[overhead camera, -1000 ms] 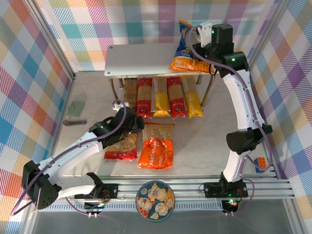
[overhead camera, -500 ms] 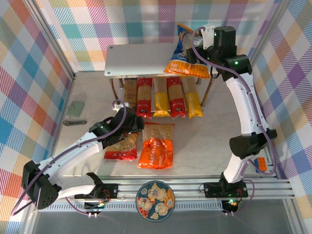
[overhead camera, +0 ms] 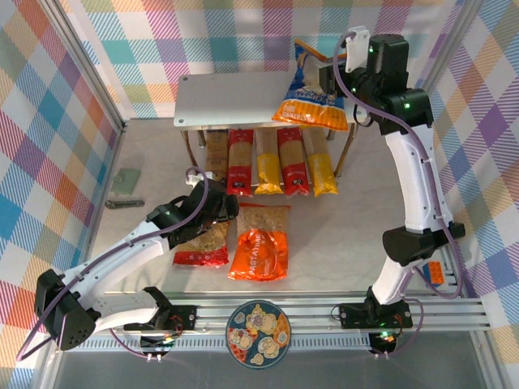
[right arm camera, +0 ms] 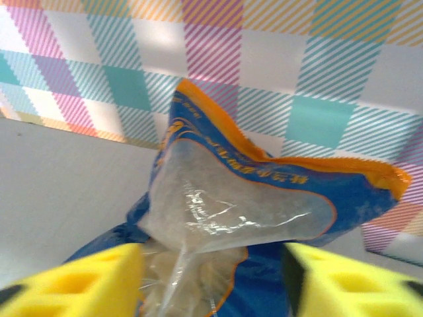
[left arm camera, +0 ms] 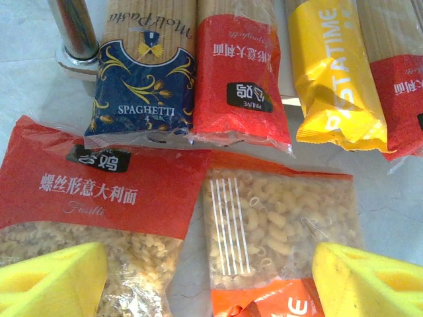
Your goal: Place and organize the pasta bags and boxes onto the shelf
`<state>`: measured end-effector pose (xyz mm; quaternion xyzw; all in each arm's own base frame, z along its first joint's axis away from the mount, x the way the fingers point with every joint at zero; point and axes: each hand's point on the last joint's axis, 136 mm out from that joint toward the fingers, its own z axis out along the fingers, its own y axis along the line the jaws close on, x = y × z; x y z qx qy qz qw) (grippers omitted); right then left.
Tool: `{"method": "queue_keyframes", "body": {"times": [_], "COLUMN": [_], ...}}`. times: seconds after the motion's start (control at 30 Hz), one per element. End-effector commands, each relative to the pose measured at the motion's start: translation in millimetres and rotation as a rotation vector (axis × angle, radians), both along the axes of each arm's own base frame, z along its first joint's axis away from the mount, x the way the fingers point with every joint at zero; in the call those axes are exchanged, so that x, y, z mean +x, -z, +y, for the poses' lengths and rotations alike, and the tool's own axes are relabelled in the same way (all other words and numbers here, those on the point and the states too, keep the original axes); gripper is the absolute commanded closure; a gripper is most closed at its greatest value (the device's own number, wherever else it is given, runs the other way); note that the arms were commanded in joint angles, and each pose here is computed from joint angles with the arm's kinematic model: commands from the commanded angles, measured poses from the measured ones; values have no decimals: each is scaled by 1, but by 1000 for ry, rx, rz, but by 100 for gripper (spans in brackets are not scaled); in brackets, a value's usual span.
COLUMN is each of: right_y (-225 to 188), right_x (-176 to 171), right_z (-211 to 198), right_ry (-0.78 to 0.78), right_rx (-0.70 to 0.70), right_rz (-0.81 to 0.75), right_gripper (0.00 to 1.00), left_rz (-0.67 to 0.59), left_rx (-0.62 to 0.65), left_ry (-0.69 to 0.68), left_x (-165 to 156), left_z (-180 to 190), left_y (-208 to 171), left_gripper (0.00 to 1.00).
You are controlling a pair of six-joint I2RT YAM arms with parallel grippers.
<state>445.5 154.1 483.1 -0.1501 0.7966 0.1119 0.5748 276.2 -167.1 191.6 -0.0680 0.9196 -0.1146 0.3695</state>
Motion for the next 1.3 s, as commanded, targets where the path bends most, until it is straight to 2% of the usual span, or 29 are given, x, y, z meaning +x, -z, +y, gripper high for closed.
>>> {"method": "queue_keyframes", "body": {"times": [0.0,0.07,0.2,0.33,0.5,0.87,1.07,1.27], "right_y": [-7,0,15,5,-14,3,26,69], "right_x": [-35,-50,-81,-89,-67,10,49,74], "right_z": [11,11,11,12,15,31,33,25], "right_ry": [-83,-100,-135,-151,-139,-93,-41,13], "right_rx": [93,114,163,196,179,142,114,80], "right_rz": [37,68,124,79,35,59,81,172], "right_gripper": [71,79,79,80,82,82,81,77], "left_rz": [-2,-2,-3,2,5,4,11,12], "left_rx": [-1,0,0,-6,-32,-12,4,13], "left_ry": [-29,-28,-19,-1,8,7,6,3], "left_x": [-2,-1,2,7,10,11,11,10], "left_z": [10,9,5,-3,-11,-9,-7,-5], "left_y": [-1,-1,-4,-6,-9,-11,-6,-4], "left_gripper": [19,19,19,19,19,19,19,19]}}
